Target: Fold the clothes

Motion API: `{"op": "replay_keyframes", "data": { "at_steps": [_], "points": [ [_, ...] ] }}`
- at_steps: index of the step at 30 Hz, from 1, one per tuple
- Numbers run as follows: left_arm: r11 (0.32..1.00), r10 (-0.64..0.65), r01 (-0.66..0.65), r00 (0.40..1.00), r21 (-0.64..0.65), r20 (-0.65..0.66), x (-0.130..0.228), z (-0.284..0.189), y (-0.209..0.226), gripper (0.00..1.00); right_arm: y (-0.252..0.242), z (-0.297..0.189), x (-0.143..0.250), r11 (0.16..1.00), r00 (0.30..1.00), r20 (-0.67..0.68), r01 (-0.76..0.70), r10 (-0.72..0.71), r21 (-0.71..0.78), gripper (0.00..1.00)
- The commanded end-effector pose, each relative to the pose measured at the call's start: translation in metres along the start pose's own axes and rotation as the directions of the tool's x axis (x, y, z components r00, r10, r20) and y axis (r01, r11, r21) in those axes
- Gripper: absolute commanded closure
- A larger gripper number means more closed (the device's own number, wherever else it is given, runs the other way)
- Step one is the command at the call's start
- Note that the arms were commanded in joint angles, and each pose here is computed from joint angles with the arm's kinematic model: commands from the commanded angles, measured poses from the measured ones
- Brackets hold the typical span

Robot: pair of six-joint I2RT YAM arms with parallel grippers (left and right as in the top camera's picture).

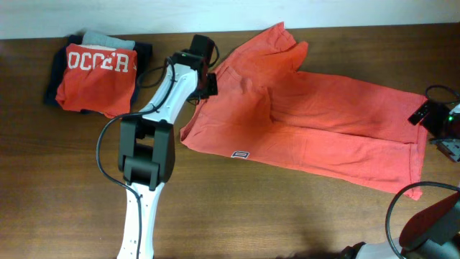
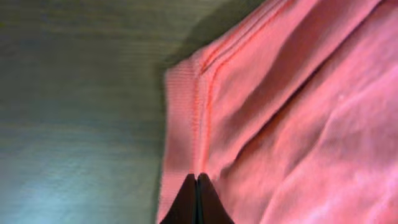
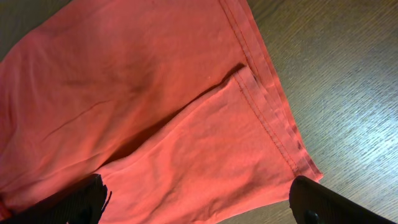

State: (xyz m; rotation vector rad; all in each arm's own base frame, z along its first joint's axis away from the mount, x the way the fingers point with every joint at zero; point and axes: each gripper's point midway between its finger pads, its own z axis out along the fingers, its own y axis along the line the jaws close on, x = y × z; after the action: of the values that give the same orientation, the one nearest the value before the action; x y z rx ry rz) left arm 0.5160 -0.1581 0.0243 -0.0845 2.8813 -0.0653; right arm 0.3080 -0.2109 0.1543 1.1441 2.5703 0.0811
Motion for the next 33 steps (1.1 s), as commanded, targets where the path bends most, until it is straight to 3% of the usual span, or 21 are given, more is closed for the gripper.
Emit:
{"op": "replay_keyframes", "data": {
  "at_steps": [1, 4, 6, 14, 16, 21, 29, 31, 33],
  "points": [
    [1.0, 0.01, -0.01, 0.998, -0.007, 0.059, -0.015, -0.06, 0.006, 0.87, 0.0, -0.004, -0.005, 1.0, 1.0, 0.018, 0.011, -0.011, 0.008, 0.01],
    [0.998, 0.055, -0.056, 0.998, -0.031, -0.042, 0.01, -0.072, 0.016, 0.48, 0.0, -0.004, -0.005, 1.0, 1.0, 0.018, 0.011, -0.011, 0.008, 0.01],
    [0.992, 0.126, -0.129, 0.985, -0.012, -0.12, 0.028, -0.074, 0.018, 0.35, 0.0, -0.004, -0.005, 1.0, 1.0, 0.018, 0.011, -0.011, 0.008, 0.01],
    [0.987, 0.118, -0.149, 0.913, -0.051, -0.39, 0.086, -0.081, 0.06, 0.28, 0.0, -0.004, -0.005, 1.0, 1.0, 0.018, 0.011, -0.011, 0.008, 0.01],
    [0.988, 0.145, -0.157, 0.892, 0.007, -0.428, 0.096, -0.076, 0.059, 0.22, 0.0, -0.004, -0.005, 1.0, 1.0, 0.018, 0.012, -0.012, 0.008, 0.01],
    [0.972, 0.21, -0.133, 0.859, 0.193, -0.468, 0.114, -0.061, 0.044, 0.22, 0.0, -0.004, -0.005, 1.0, 1.0, 0.018, 0.011, -0.011, 0.008, 0.01],
    [0.975, 0.198, -0.111, 0.83, 0.193, -0.521, 0.136, -0.044, 0.046, 0.24, 0.0, -0.004, -0.005, 1.0, 1.0, 0.018, 0.011, -0.011, 0.008, 0.01],
    [0.979, 0.179, -0.095, 0.825, 0.181, -0.536, 0.142, -0.038, 0.048, 0.44, 0.0, -0.004, -0.005, 1.0, 1.0, 0.018, 0.011, -0.011, 0.008, 0.01],
    [0.982, 0.164, -0.082, 0.817, 0.171, -0.553, 0.149, -0.034, 0.05, 0.83, 0.0, -0.004, -0.005, 1.0, 1.0, 0.018, 0.011, -0.011, 0.008, 0.01]
  ]
}}
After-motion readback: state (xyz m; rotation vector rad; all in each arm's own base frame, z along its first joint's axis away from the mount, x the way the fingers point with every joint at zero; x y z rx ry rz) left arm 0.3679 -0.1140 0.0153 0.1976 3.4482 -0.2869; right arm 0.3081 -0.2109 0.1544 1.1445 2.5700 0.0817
